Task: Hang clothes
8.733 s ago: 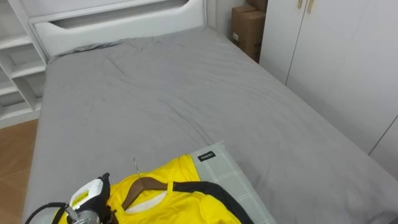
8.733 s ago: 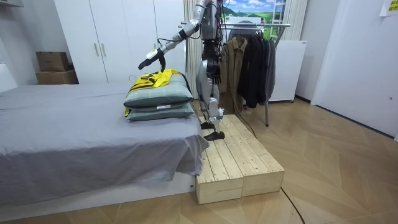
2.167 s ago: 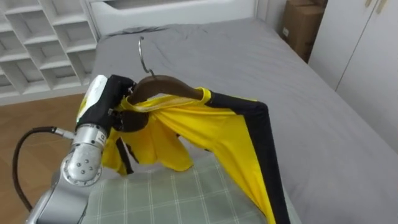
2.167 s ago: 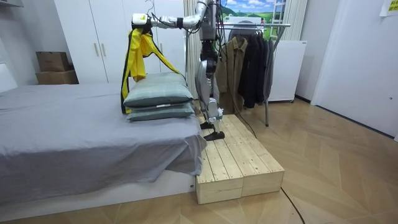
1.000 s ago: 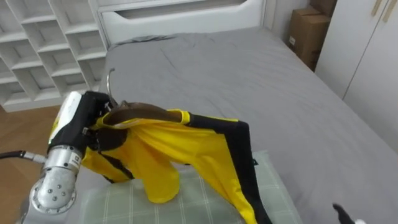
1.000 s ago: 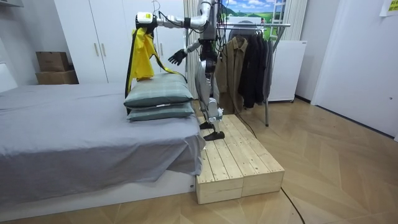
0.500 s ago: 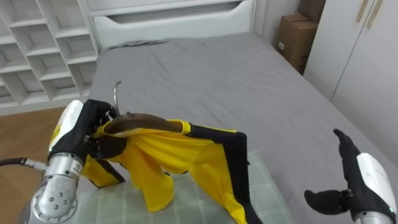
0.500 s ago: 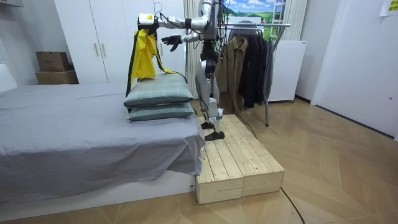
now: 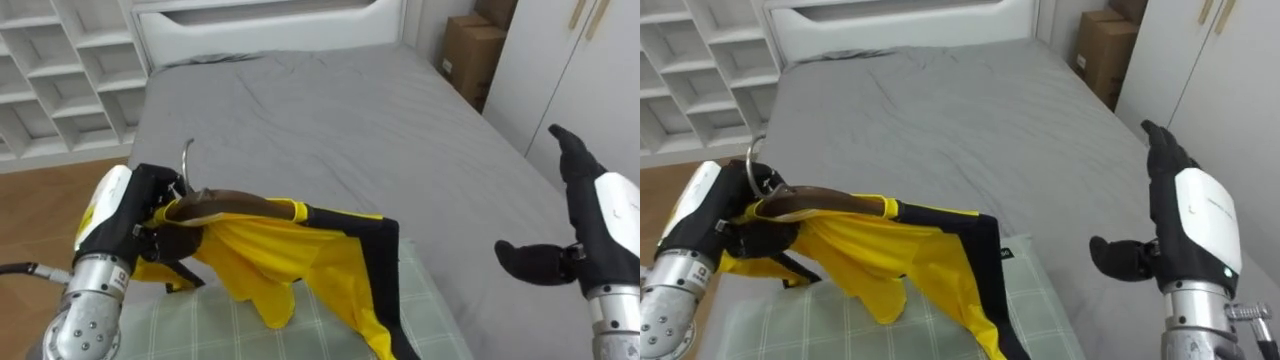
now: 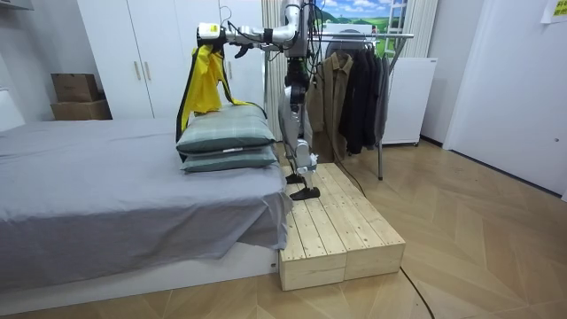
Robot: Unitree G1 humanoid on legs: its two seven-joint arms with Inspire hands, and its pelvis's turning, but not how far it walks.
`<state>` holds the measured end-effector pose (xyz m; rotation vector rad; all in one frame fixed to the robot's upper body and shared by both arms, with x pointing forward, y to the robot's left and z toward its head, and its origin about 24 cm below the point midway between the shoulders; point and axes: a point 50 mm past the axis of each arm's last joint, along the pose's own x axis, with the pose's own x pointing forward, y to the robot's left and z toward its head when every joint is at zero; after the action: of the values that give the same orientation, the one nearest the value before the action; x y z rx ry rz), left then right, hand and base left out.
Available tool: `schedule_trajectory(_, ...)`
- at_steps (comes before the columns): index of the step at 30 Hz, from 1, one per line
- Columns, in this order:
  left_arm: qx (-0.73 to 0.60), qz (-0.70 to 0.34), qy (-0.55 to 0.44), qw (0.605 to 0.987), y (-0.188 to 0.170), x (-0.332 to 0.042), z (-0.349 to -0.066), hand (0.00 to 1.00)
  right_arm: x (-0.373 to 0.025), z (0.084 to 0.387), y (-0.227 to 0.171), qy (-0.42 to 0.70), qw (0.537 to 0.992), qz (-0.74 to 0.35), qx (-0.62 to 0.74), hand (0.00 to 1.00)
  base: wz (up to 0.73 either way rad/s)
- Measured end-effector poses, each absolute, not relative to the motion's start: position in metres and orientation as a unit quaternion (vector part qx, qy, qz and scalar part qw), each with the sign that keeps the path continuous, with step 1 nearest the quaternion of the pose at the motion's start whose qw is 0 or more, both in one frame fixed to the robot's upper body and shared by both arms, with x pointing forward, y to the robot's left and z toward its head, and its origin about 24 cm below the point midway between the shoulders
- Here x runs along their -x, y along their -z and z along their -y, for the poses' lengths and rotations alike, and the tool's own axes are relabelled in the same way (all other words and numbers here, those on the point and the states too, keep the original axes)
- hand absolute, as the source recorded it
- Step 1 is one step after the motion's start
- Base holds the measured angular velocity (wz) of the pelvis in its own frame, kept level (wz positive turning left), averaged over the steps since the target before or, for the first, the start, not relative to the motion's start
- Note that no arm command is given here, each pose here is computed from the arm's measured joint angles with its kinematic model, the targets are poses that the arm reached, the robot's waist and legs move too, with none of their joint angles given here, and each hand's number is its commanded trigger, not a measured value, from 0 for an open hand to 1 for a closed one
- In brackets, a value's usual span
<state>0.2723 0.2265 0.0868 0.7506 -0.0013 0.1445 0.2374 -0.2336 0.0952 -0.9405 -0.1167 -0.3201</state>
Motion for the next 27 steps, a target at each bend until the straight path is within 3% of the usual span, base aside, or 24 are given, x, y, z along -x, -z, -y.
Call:
schedule_trajectory(7, -0.369, 0.001, -0.061, 0.927, -0.088, -0.272, -0.225, 1.00, -0.252, 0.228, -0.114, 0.140, 0.878, 0.083, 0.450, 0.00, 0.00)
schedule_trajectory(14, -0.368, 0.065, -0.056, 0.926, -0.114, -0.269, -0.211, 1.00, -0.262, 0.214, -0.132, 0.122, 0.878, 0.120, 0.446, 0.00, 0.00)
schedule_trajectory(27, -0.368, 0.071, -0.042, 0.926, -0.114, -0.269, -0.204, 1.00, -0.275, 0.203, -0.150, 0.057, 0.876, 0.128, 0.461, 0.00, 0.00)
